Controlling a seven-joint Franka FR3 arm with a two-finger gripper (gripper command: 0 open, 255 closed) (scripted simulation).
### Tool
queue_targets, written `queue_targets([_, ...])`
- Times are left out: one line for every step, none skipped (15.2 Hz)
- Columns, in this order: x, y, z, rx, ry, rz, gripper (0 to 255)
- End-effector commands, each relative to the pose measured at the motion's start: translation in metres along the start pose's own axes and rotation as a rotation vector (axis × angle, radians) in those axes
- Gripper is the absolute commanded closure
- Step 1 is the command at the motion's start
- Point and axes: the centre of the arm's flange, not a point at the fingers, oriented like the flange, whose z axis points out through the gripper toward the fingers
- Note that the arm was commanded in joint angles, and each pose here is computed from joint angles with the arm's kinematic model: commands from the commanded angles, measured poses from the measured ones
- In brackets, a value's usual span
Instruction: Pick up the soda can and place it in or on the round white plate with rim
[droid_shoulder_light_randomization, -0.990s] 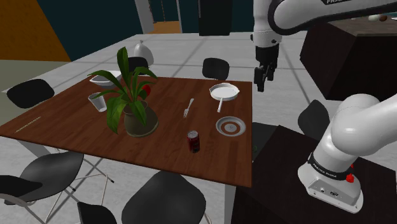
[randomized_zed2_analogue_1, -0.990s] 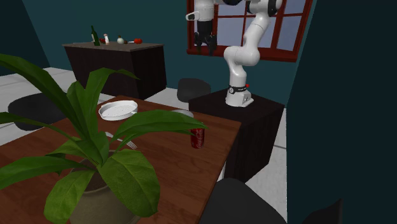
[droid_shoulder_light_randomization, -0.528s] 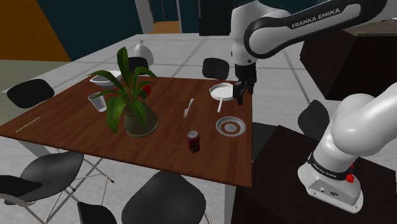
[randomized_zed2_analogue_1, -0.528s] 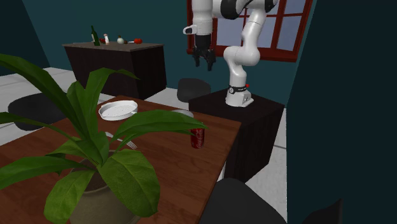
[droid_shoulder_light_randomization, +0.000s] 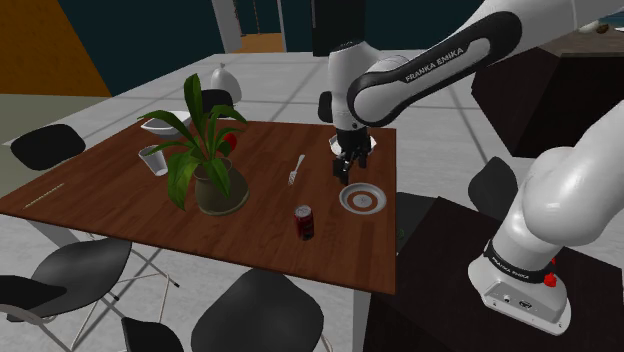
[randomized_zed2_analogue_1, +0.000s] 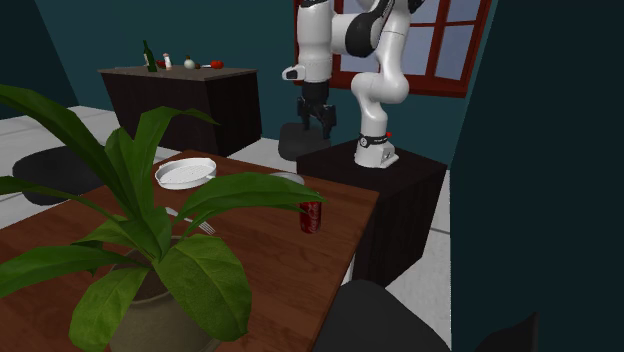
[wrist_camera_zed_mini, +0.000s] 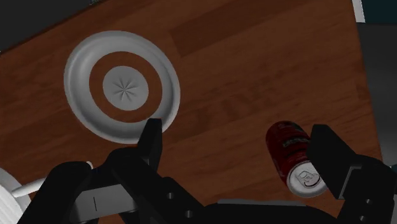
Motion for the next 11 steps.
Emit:
queue_targets([0.014, -0.016, 0.014, 0.007, 0.009, 0.0, 0])
queue_targets([0.022, -0.023, 0.021, 0.009, 0.013, 0.0, 0])
queue_targets([0.03, -0.031, 0.028, 0.012, 0.018, 0.0, 0])
queue_targets([0.038, -0.038, 0.034, 0.014, 0.022, 0.0, 0])
queue_targets([0.046, -0.045, 0.041, 0.017, 0.026, -0.001, 0])
queue_targets([0.054, -0.052, 0.047, 0.019, 0.03, -0.001, 0])
queue_targets([0.062, -0.06, 0.054, 0.022, 0.034, -0.001, 0])
queue_targets([0.07, -0.067, 0.06, 0.024, 0.038, -0.001, 0])
queue_targets([0.078, -0.074, 0.066, 0.027, 0.042, -0.001, 0])
queue_targets([0.086, -0.082, 0.073, 0.029, 0.047, -0.002, 0])
queue_targets([0.094, -0.089, 0.079, 0.032, 0.051, -0.002, 0])
